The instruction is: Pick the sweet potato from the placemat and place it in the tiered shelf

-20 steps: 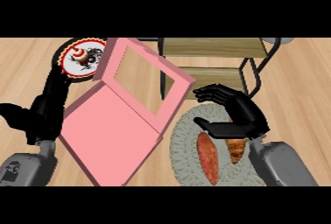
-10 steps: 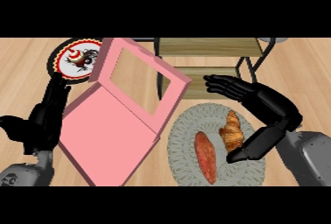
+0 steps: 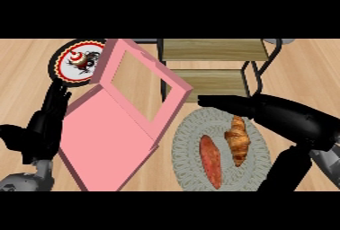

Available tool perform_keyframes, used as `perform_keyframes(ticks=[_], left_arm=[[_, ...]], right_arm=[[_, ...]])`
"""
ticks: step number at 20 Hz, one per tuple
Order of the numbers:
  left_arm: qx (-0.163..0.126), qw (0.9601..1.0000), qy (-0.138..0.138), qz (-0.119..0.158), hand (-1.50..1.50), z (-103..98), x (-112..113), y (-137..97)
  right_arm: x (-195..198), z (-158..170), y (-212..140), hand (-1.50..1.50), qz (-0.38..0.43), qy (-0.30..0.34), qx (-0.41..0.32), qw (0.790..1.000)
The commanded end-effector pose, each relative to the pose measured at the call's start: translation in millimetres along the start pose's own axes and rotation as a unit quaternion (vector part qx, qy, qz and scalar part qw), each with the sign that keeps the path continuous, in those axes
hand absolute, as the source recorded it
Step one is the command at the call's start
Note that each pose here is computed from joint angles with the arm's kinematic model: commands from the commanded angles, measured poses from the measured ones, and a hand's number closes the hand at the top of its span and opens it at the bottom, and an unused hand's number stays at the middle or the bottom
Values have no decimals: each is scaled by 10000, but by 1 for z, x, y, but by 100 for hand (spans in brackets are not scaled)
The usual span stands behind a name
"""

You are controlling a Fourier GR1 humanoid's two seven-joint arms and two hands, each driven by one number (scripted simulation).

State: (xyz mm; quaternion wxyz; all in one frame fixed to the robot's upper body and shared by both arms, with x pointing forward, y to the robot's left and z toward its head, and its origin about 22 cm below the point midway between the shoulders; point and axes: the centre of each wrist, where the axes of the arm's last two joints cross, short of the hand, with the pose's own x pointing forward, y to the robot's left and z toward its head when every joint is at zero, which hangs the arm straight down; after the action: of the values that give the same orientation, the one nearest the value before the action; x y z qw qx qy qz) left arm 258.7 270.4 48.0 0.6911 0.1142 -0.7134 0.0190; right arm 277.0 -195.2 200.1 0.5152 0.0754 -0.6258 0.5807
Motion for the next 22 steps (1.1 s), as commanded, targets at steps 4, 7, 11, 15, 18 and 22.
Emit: perform_keyframes(ticks=[4,7,11,15,18,22], left_arm=[[-54,10000,8,75,0,4,-2,0],[-12,9999,-121,-10,0,-3,4,-2],[28,10000,-47,37,0,-9,6,-10],[3,10000,6,37,0,-8,16,2],[-56,10000,3,54,0,2,9,0],[1,10000,-72,-4,0,15,-9,4]], right_arm=[[41,-17,30,-150,1480,1022,131,9836],[44,-40,51,-150,1467,1192,198,9818],[53,-43,66,-150,2065,1543,213,9660],[46,-40,79,-150,2625,2085,278,9417],[21,-44,95,-150,2762,2423,415,9291],[13,-42,85,-150,2519,2286,233,9401]])
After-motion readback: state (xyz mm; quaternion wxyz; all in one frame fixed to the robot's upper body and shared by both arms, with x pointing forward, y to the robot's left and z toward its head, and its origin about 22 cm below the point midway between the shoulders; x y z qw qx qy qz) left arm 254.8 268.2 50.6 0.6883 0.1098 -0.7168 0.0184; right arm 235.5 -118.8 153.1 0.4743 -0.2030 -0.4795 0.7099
